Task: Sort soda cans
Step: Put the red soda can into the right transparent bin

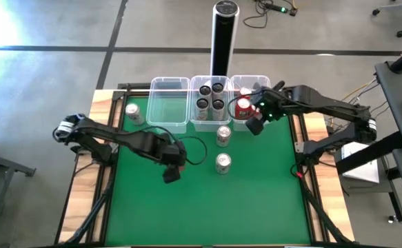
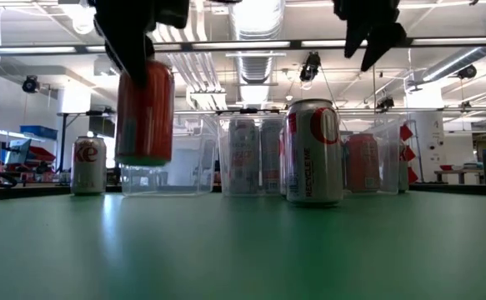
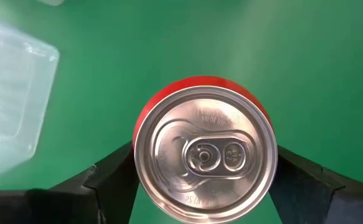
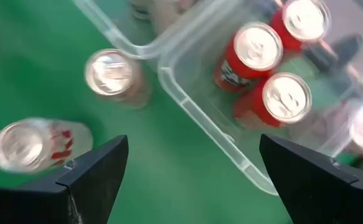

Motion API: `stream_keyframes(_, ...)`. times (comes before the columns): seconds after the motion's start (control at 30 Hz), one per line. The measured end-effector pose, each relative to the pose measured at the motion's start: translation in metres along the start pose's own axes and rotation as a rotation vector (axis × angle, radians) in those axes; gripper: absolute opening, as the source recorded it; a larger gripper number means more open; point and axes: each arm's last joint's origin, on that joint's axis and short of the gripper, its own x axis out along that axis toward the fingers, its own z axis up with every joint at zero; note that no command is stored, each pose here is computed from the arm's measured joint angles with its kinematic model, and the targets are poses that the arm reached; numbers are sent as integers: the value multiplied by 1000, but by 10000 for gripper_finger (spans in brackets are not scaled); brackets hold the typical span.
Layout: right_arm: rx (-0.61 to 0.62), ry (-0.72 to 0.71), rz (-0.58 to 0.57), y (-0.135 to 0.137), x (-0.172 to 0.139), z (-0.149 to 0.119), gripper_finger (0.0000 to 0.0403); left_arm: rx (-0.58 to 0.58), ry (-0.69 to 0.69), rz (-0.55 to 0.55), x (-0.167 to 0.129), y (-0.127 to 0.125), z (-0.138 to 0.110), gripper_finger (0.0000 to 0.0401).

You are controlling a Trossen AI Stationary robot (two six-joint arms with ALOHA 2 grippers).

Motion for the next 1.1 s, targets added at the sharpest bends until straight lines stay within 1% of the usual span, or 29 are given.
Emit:
stream_keyframes(0.1,62,35,-74,0,15,5,359,52,4,1,20,-5,2,281)
stream_keyframes(0.23,126,75,-135,-3,35,13,359,102,3,0,38,-11,6,285)
stream_keyframes(0.3,147,92,-160,-6,43,17,359,117,4,-1,41,-11,7,285)
stream_keyframes(0.4,169,89,-255,-16,52,23,359,124,-7,-5,43,-11,8,286)
stream_keyframes(0.47,184,96,-298,-27,55,26,359,122,-3,-2,43,-9,6,287)
stream_keyframes(0.6,212,113,-323,-45,58,31,359,110,5,-22,45,-7,4,288)
stream_keyframes(0.7,203,123,-327,-50,57,31,359,105,14,-37,45,-7,3,288)
stream_keyframes(0.9,231,113,-330,-59,51,27,359,82,32,-56,39,-2,-2,288)
stream_keyframes(1.1,286,150,-365,-78,61,19,359,64,39,-54,35,7,-7,289)
